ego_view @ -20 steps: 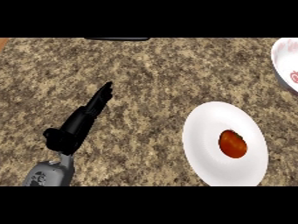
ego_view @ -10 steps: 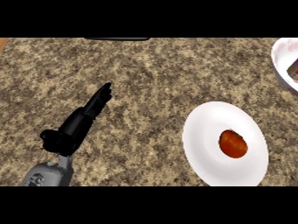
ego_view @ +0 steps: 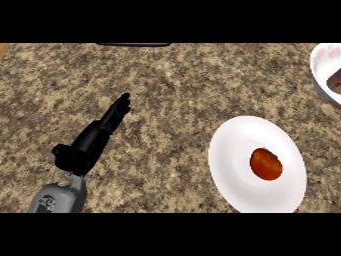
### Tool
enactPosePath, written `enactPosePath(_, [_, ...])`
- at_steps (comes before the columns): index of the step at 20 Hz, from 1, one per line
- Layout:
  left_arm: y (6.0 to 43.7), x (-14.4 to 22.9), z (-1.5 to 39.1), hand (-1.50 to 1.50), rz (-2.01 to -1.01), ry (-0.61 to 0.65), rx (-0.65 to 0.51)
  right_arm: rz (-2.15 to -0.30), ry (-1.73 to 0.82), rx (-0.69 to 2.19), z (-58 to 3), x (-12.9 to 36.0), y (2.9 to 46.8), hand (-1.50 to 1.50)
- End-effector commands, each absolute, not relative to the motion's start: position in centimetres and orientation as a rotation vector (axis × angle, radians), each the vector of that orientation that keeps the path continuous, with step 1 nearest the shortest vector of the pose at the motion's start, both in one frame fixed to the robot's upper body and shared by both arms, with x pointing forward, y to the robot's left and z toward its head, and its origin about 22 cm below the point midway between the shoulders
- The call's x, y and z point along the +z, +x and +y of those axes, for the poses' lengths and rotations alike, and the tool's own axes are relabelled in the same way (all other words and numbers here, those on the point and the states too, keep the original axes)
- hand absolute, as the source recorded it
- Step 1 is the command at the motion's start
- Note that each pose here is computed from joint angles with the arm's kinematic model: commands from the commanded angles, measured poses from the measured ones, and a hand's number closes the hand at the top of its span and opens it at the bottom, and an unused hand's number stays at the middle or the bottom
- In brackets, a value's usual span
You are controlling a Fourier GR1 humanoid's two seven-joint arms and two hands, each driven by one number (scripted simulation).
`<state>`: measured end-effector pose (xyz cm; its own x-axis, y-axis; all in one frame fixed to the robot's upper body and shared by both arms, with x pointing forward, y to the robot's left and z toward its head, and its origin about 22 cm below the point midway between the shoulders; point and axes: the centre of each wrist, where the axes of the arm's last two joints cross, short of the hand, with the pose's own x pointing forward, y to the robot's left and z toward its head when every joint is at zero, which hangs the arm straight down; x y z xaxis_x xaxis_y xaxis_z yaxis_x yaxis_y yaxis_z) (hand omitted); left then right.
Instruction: Pick the can from the plate and place it in the bowl
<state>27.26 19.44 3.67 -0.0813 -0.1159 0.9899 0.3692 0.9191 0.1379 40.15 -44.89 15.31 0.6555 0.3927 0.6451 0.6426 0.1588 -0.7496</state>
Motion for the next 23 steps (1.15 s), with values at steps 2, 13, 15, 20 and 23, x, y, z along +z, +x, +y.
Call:
enactPosePath(2, [27.2, 4.4, 19.9, 0.00, -1.621, -0.174, -0.398, -0.983, -1.473, -0.489, -47.3, 16.5, 38.7, -1.50])
enactPosePath(13, [26.2, 3.7, 20.0, 0.00, -1.589, -0.152, -0.363, -1.021, -1.503, -0.679, -53.2, 11.9, 30.5, -1.50])
enactPosePath(15, [24.5, 3.3, 20.7, 0.00, -1.567, -0.164, -0.347, -1.032, -1.485, -0.704, -54.1, 11.6, 28.4, -1.50])
enactPosePath(20, [25.1, 3.3, 21.4, 0.00, -1.581, -0.134, -0.340, -1.064, -1.439, -0.670, -55.5, 10.0, 22.3, -1.50])
enactPosePath(23, [26.7, 1.9, 21.3, 0.00, -1.565, -0.140, -0.343, -1.091, -1.400, -0.676, -55.0, 9.4, 19.1, -1.50])
